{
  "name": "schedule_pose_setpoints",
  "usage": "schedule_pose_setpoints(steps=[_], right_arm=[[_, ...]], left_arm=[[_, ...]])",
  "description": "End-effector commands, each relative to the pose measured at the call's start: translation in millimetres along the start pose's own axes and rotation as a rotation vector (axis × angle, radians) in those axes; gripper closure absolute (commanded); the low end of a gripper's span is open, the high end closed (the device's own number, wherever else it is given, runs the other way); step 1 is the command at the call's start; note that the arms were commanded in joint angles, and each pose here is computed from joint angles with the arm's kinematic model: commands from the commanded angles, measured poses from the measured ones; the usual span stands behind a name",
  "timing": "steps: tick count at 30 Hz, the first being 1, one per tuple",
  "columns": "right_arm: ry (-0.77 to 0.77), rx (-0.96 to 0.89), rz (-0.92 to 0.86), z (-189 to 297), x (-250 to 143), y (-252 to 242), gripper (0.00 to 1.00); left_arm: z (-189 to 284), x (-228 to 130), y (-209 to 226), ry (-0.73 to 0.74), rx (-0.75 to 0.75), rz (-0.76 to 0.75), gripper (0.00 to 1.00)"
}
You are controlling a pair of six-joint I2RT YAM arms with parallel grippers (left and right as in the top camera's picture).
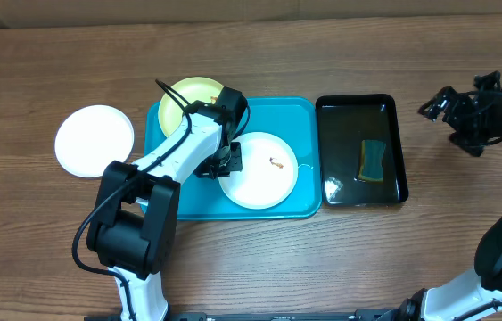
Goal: Clean dirty plates on tray and stack at the side
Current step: 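Move right gripper toward the sponge in the black tray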
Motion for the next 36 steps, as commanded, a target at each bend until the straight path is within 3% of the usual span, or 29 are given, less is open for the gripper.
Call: schedule_pose_setpoints(steps=[1, 4, 8, 16, 22, 32, 36], right_arm=[[0.004, 0.259, 0.011, 17, -1, 36, 0.0], [0.049, 0.281, 0.076, 13, -11, 48, 0.0], [0.15, 0.145, 0.111, -1, -32, 57, 0.02], [0.315, -0.188, 0.247, -20, -74, 71, 0.18], [0.309, -0.413, 0.348, -41, -90, 69, 0.16], [0.252, -0.413, 0.299, -88, -114, 53, 0.13], [0.271, -0.371, 0.293, -101, -128, 47, 0.2]], left_arm=[[5, 7, 11, -0.04, 0.028, 0.077, 0.96], [5, 9, 12, -0.047, 0.022, 0.095, 0.96], [5, 13, 11, -0.06, 0.013, 0.07, 0.95], [5, 13, 12, -0.058, 0.019, -0.033, 0.92], [5, 14, 14, -0.07, 0.04, -0.09, 0.89], [5, 14, 14, -0.069, 0.04, -0.13, 0.85], [5, 13, 14, -0.062, 0.044, -0.167, 0.76]])
Point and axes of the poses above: each gripper's point midway between its finger pads, its own z axis back along the fingers, its own y axis along the line the jaws close on, x = y × z, the point moved 6 cm from there along z, back along the fingers, and after that the axes turned 8 degrees about z, right-handed, at the moved point
